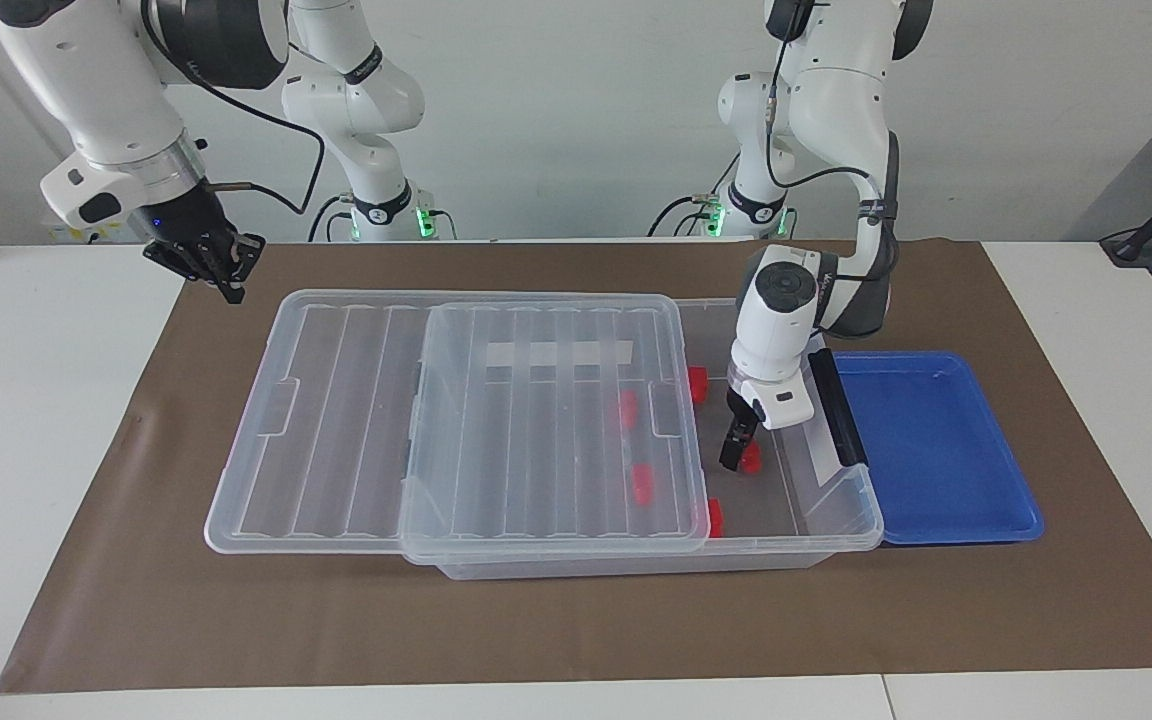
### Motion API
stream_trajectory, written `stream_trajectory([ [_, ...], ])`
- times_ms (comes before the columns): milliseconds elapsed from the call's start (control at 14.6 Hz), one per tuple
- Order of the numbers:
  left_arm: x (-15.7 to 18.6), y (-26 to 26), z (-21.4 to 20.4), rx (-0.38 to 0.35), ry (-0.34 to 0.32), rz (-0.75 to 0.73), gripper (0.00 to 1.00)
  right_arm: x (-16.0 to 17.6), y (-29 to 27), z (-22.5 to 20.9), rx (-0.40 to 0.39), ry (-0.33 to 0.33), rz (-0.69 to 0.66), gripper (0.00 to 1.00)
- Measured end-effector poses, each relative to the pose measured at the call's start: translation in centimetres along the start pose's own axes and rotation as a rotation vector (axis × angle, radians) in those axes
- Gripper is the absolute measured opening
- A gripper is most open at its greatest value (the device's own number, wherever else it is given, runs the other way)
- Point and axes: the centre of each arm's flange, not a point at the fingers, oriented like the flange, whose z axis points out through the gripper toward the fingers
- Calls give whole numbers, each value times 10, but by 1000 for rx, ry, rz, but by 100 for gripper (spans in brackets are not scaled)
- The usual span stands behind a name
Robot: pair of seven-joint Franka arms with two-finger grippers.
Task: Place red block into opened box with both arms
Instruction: 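Lower the red block into the open box and open the left gripper, then withdraw the left gripper back over the blue tray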
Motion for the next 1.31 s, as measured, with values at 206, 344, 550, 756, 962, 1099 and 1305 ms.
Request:
stream_trajectory([
  [206,-2,0,-16,9,7,-3,100,0,0,0,0,0,0,1],
  [344,-3,0,-34,21,14,-3,100,0,0,1,0,-1,0,1],
  [550,-10,2,-62,38,22,-1,100,0,0,1,0,-2,0,1],
  [756,-13,-1,-86,46,21,-13,100,2,1,0,0,13,2,1],
  [962,-12,-4,-121,69,30,-5,100,10,6,-4,0,90,4,1],
  [1099,-5,-1,-156,79,22,22,100,19,14,5,-4,134,-13,1],
  [1305,22,-3,-203,95,3,134,100,41,47,35,-25,180,-79,1],
])
